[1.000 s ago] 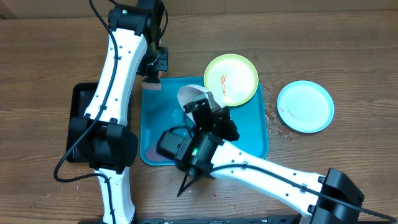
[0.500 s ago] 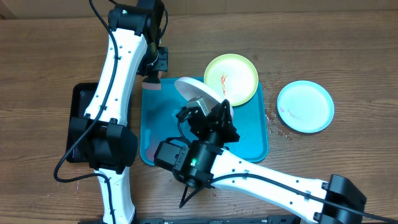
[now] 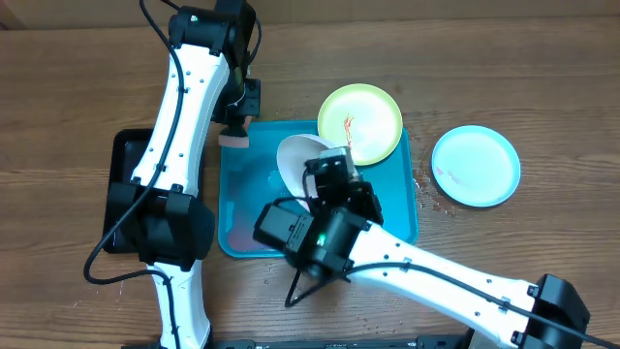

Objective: Clean dirty plates on tray and stack at the side
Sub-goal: 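Carry the white plate right and set it onto the light-blue plate, then move the right gripper to the yellow plate rim and grasp it, then drag the yellow plate to the tray center with the right gripper, then lower the sponge with the left gripper onto the yellow plate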

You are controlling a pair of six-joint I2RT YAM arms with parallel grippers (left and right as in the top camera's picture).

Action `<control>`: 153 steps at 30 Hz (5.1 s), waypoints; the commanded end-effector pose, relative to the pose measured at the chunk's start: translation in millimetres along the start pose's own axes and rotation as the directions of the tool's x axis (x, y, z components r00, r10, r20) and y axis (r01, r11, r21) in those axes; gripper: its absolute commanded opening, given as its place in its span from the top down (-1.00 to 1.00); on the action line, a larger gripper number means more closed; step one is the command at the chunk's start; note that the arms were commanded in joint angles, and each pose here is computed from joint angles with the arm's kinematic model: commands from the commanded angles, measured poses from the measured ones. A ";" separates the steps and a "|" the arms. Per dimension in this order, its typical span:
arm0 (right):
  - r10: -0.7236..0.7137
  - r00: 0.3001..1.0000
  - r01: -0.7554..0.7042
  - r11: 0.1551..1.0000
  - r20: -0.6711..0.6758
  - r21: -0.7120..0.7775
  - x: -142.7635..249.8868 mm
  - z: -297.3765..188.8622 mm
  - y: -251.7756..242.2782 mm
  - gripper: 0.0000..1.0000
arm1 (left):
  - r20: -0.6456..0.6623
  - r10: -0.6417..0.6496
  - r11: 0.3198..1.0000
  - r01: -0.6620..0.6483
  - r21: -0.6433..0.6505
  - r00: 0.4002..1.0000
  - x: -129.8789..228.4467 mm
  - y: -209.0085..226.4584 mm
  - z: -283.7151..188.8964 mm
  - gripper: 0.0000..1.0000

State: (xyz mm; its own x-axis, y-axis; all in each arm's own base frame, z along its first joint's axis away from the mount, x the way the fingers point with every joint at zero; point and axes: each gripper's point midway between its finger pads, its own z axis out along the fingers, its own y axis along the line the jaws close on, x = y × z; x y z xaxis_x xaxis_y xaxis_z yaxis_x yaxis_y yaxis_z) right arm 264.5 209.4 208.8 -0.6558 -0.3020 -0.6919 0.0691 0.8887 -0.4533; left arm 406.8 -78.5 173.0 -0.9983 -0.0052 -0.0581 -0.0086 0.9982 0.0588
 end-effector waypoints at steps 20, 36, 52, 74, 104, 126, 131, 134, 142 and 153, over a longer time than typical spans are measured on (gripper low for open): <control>0.647 0.562 -0.772 0.634 -0.515 -0.046 17.5 119.9 -205.2 0.93 | 0.199 -0.095 0.995 0.097 0.001 0.975 73.0 34.4 -86.4 0.91; 0.753 0.192 -0.826 0.471 -0.630 0.311 158.5 210.5 -234.9 0.91 | 0.233 -0.094 0.995 0.085 0.050 0.968 56.0 0.0 -22.9 0.92; 0.606 0.316 -0.833 0.546 -0.730 0.092 121.6 208.6 -167.8 0.35 | 0.241 -0.095 0.995 0.084 0.054 0.966 53.6 -2.8 -17.9 0.92; 0.476 0.528 -0.797 0.565 -0.703 -0.216 49.9 225.1 6.5 0.40 | 0.242 -0.094 0.994 0.077 0.081 0.966 52.5 -8.2 -18.2 0.91; 0.058 0.426 -0.719 0.627 -0.903 -0.299 122.5 155.7 63.7 0.92 | 0.243 -0.095 0.994 0.077 0.081 0.965 52.0 -8.3 -18.2 0.92; -0.171 0.837 -0.233 0.747 -0.519 -0.622 76.7 201.3 66.0 -0.11 | 0.245 -0.095 0.994 0.077 0.082 0.965 51.5 -8.5 -18.2 0.92; -0.206 0.796 -0.239 0.757 -0.569 -0.609 96.8 202.0 67.8 0.56 | 0.245 -0.094 0.994 0.076 0.082 0.965 51.3 -9.0 -16.0 0.92; -0.205 0.770 -0.265 0.758 -0.604 -0.595 101.3 195.4 66.4 0.93 | 0.242 -0.094 0.994 0.076 0.081 0.966 51.9 -9.0 -13.1 0.92; -0.049 0.550 -0.630 0.632 -0.834 -0.452 91.6 155.6 91.4 0.93 | 0.248 -0.095 0.994 0.076 0.084 0.964 49.7 -10.3 -8.0 0.92; 0.097 0.536 -0.655 0.675 -0.839 -0.340 88.3 152.4 120.5 0.93 | 0.276 -0.065 0.987 0.021 0.161 0.959 45.2 -36.7 46.7 0.91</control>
State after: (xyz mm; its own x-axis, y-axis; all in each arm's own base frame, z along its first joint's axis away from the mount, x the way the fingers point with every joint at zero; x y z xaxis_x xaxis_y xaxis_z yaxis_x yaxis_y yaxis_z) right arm 325.9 238.2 11.2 -0.9863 0.1563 0.0525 0.1648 0.9209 0.3532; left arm 374.7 -101.0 137.9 -0.9357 -0.0714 -0.3454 -0.0499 0.9962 -0.0707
